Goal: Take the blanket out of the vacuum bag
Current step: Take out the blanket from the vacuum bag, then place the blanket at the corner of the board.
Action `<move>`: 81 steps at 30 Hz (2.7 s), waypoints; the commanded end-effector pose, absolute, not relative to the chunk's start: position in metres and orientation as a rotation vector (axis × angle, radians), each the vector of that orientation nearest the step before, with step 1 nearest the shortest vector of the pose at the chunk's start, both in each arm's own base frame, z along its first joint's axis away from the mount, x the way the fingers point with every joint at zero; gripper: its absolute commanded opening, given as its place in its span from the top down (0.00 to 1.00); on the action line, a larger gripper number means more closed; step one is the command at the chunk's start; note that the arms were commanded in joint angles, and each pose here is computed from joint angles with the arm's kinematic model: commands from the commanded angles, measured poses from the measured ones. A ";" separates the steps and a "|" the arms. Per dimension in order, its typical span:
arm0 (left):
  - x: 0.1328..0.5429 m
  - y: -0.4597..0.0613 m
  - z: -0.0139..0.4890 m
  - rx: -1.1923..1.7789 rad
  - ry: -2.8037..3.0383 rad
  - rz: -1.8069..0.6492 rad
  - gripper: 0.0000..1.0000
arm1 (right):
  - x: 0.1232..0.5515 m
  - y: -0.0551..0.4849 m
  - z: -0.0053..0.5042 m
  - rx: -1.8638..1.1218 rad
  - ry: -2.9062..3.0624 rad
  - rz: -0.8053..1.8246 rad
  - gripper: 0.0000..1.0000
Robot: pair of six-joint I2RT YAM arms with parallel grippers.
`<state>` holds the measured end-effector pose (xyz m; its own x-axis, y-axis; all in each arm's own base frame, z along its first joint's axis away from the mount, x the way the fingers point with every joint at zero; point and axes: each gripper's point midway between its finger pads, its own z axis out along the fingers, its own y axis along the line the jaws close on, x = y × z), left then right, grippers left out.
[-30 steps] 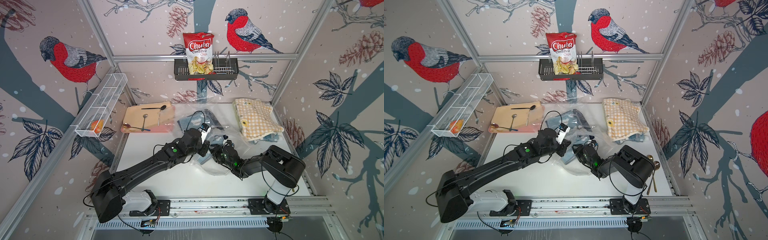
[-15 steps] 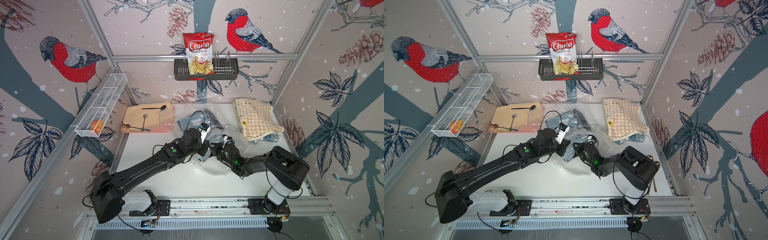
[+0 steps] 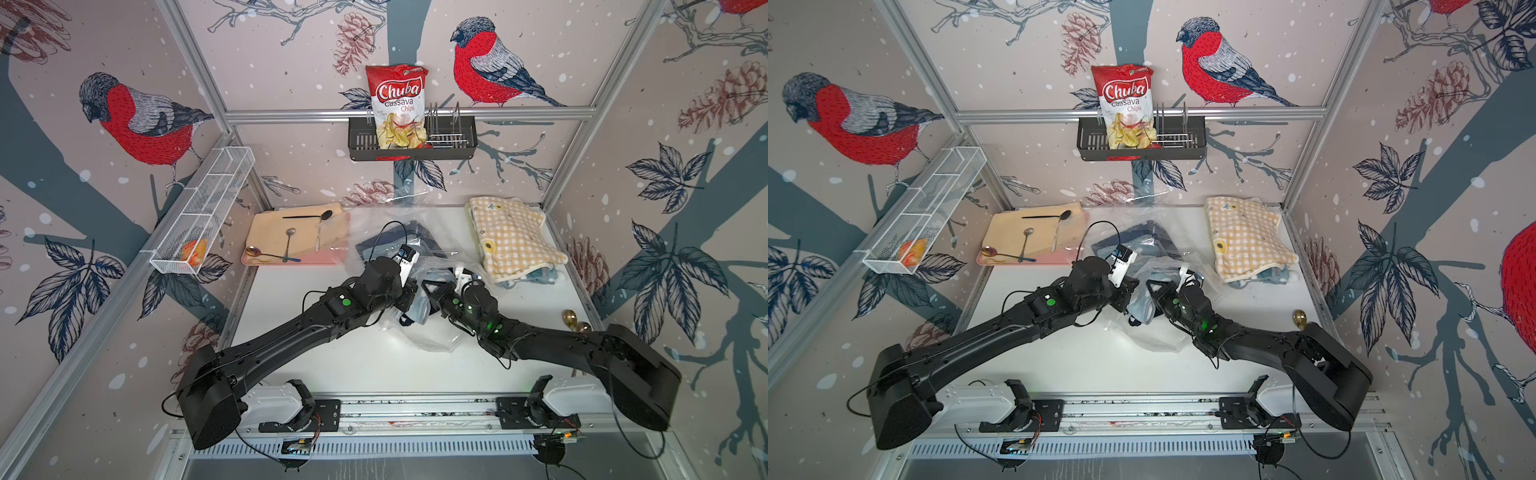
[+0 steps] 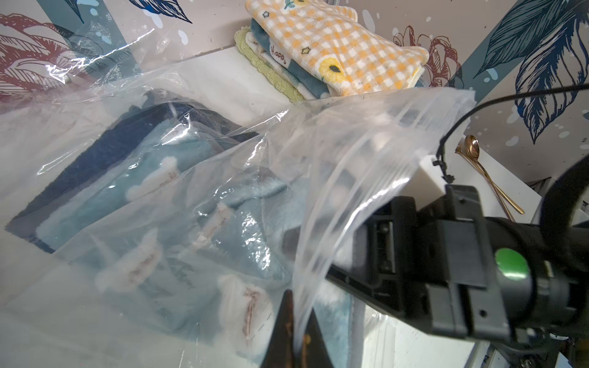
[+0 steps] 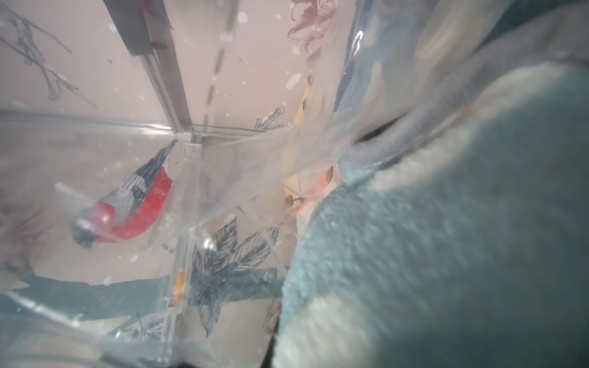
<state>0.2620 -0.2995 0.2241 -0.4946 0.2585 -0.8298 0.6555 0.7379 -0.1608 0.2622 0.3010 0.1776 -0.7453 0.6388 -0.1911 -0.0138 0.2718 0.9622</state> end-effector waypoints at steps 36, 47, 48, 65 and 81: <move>0.266 -0.299 0.234 0.660 2.049 -0.593 0.97 | 0.247 0.149 0.555 0.197 1.432 1.135 1.00; 0.265 -0.297 0.238 0.651 2.036 -0.594 0.97 | 0.308 0.078 0.515 0.248 1.495 1.264 1.00; 0.266 -0.297 0.237 0.651 2.037 -0.594 0.97 | 0.305 0.074 0.512 0.248 1.491 1.266 1.00; 0.269 -0.301 0.228 0.664 2.065 -0.607 0.97 | 0.348 0.024 0.462 0.398 1.570 1.218 1.00; 0.276 -0.297 0.224 0.652 2.085 -0.605 0.97 | 0.476 0.008 0.472 0.406 1.610 1.160 1.00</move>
<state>0.2717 -0.2957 0.2135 -0.5228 0.2578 -0.8125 0.6405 0.7478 -0.1748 0.4725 0.0099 0.5099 -0.3612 0.7451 -0.5607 -0.3483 0.4499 0.8224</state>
